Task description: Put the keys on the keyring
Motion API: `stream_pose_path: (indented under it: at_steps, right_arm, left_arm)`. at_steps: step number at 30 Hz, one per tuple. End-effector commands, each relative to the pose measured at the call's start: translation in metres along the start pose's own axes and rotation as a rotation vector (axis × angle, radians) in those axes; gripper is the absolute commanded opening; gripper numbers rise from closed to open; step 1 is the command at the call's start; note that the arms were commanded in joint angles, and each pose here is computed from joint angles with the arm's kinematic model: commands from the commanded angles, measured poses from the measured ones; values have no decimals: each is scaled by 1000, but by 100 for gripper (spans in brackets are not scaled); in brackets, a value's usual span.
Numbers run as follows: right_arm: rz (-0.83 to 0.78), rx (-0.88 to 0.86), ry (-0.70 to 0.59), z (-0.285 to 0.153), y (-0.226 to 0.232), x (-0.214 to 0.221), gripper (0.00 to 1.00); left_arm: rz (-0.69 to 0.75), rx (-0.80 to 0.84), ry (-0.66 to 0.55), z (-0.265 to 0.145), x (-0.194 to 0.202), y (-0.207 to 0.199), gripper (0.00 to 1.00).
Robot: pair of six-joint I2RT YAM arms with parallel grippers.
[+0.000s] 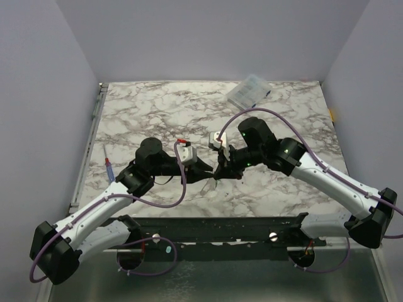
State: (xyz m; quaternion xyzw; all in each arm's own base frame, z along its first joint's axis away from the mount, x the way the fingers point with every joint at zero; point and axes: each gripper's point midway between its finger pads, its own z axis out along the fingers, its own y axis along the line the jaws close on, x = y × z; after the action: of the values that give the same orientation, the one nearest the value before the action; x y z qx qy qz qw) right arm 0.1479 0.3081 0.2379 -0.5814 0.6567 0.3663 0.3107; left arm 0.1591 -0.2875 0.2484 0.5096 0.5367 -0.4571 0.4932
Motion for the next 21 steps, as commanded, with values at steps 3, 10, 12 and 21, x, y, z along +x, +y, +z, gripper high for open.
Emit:
stream_pose_path:
  at_steps: [3, 10, 12, 21]
  right_arm:
    - [-54, -22, -68, -4, 8, -16, 1]
    - [-65, -17, -82, -5, 8, -18, 1]
    - [-70, -15, -89, -5, 7, -19, 1]
    - [-77, 21, -144, -8, 5, -25, 3]
  left_arm:
    - [-13, 28, 4, 4, 2, -1, 18]
    - [-19, 36, 5, 5, 2, -3, 1]
    - [-22, 38, 5, 5, 2, -3, 0]
    - [-19, 45, -15, 3, -8, -6, 0]
